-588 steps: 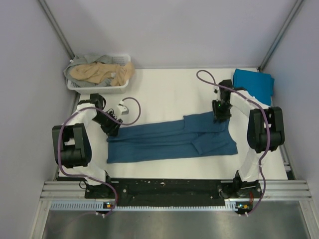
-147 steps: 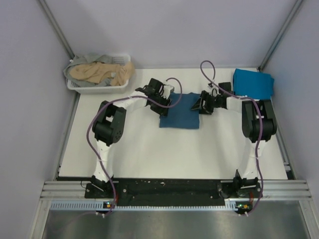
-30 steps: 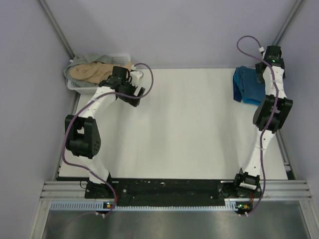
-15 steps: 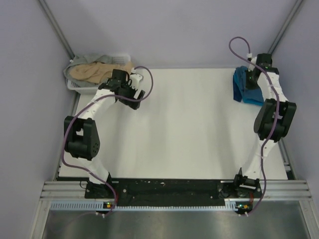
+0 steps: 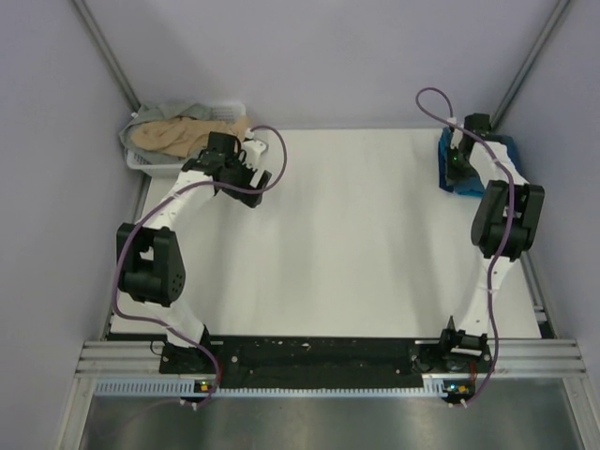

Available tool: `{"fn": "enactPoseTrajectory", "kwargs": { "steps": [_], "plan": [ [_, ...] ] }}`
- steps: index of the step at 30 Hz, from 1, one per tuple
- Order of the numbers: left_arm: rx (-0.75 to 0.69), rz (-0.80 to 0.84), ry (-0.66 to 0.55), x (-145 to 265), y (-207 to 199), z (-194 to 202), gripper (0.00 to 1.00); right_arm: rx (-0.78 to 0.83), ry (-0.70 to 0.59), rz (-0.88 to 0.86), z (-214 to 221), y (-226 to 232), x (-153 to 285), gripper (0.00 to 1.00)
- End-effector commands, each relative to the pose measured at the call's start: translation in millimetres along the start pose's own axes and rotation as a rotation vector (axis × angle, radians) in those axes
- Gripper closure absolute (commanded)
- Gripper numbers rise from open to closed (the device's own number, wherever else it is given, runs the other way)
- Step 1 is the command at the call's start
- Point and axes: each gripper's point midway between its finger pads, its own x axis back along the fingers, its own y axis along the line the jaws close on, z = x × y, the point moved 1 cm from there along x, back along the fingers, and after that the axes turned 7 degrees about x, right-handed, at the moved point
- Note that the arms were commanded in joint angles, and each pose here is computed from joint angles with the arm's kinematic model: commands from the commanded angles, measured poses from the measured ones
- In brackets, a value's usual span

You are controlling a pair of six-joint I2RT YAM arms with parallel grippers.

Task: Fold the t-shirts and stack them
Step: Smooth out wrinkles on the folded tshirt

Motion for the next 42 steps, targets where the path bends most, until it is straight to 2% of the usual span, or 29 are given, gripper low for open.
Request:
{"fn": "enactPoseTrajectory", "kwargs": {
  "steps": [1, 4, 6, 8, 10, 12, 13, 15, 18, 22, 25, 28, 31, 33, 36, 40, 42],
  "plan": [
    [-0.038, -0.016, -0.086, 23, 3, -15, 0.01, 0.041, -0.205, -0.002, -50, 14, 74, 0.94],
    [-0.041, 0.002, -0.109, 29, -1, -12, 0.01, 0.094, -0.279, -0.064, -49, 44, 100, 0.79],
    [-0.045, 0.026, -0.139, 34, -7, -7, 0.01, 0.141, -0.376, -0.139, -47, 72, 128, 0.63],
    [-0.057, 0.039, -0.201, 41, -14, -3, 0.01, 0.16, -0.495, -0.214, -45, 96, 145, 0.42],
    [-0.058, 0.031, -0.273, 43, -17, 5, 0.01, 0.134, -0.589, -0.287, -33, 115, 158, 0.02],
    [-0.059, -0.006, -0.413, 51, -16, -1, 0.01, 0.085, -0.676, -0.326, -17, 125, 166, 0.01],
    [-0.045, -0.007, -0.427, 50, -18, 7, 0.01, 0.074, -0.747, -0.33, -21, 126, 179, 0.01],
    [-0.003, -0.038, -0.532, 53, -14, 5, 0.01, 0.043, -0.829, -0.331, -9, 128, 185, 0.01],
    [0.082, -0.053, -0.629, 53, -9, 15, 0.01, 0.015, -0.884, -0.297, 12, 126, 188, 0.01],
    [0.197, -0.159, -0.806, 59, 9, 31, 0.01, -0.025, -0.872, -0.191, 49, 113, 167, 0.01],
    [0.246, -0.178, -0.797, 60, 16, 39, 0.01, -0.046, -0.882, -0.148, 70, 109, 157, 0.01],
    [0.221, -0.156, -0.817, 64, 11, 40, 0.01, -0.084, -0.904, -0.103, 86, 103, 146, 0.01],
    [0.124, -0.103, -0.844, 68, -5, 45, 0.01, -0.098, -0.926, -0.095, 99, 103, 136, 0.01],
    [0.022, -0.126, -0.789, 58, -7, 66, 0.01, -0.104, -0.924, -0.098, 110, 105, 126, 0.01],
    [0.105, -0.317, -0.875, 66, 20, 80, 0.01, -0.084, -0.921, -0.116, 110, 109, 124, 0.01],
    [0.057, -0.237, -0.84, 63, 7, 78, 0.01, -0.053, -0.915, -0.142, 111, 114, 124, 0.01],
    [0.082, -0.242, -0.819, 58, 11, 76, 0.01, -0.063, -0.913, -0.133, 111, 113, 123, 0.01]
  ]
}}
